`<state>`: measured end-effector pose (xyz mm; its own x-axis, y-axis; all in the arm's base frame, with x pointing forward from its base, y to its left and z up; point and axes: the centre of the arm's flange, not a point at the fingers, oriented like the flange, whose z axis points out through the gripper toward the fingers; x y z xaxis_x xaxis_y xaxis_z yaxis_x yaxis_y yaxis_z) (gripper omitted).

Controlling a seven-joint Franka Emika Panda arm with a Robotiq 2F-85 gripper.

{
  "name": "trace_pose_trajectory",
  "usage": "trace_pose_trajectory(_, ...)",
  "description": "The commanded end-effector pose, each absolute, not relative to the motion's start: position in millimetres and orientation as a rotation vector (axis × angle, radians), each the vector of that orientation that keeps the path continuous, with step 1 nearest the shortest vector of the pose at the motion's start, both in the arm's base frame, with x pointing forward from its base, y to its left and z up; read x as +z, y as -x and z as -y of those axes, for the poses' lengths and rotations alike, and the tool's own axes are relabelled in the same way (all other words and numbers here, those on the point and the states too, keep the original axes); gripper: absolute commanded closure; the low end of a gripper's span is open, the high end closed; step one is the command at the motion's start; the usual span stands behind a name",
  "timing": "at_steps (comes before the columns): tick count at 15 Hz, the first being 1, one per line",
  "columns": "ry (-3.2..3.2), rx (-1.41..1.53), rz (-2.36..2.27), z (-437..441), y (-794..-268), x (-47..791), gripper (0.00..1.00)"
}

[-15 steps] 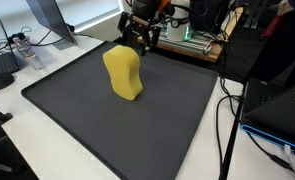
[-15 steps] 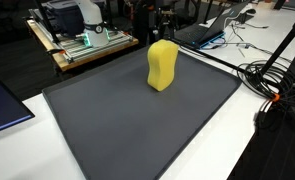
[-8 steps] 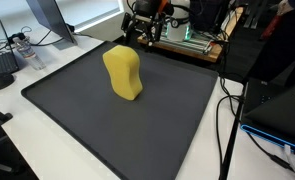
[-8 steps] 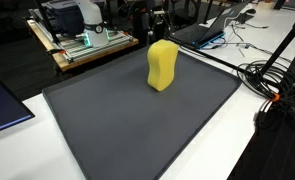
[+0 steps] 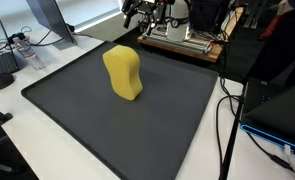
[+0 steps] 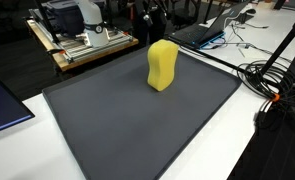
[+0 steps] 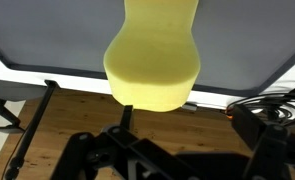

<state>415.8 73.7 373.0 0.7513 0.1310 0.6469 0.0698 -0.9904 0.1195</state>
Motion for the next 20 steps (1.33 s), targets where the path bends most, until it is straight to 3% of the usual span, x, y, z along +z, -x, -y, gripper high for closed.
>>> trace_pose_trajectory(1,-2.933,1.165,-0.149,-58,-387,361,0.00)
trace_pose_trajectory(9,-3.176,1.315,0.037,2,-365,362,0.00)
trace_pose_trajectory(17,-3.304,0.911,0.503,65,-366,342,0.00)
trace_pose_trajectory(20,-3.261,0.934,0.524,54,-354,294,0.00)
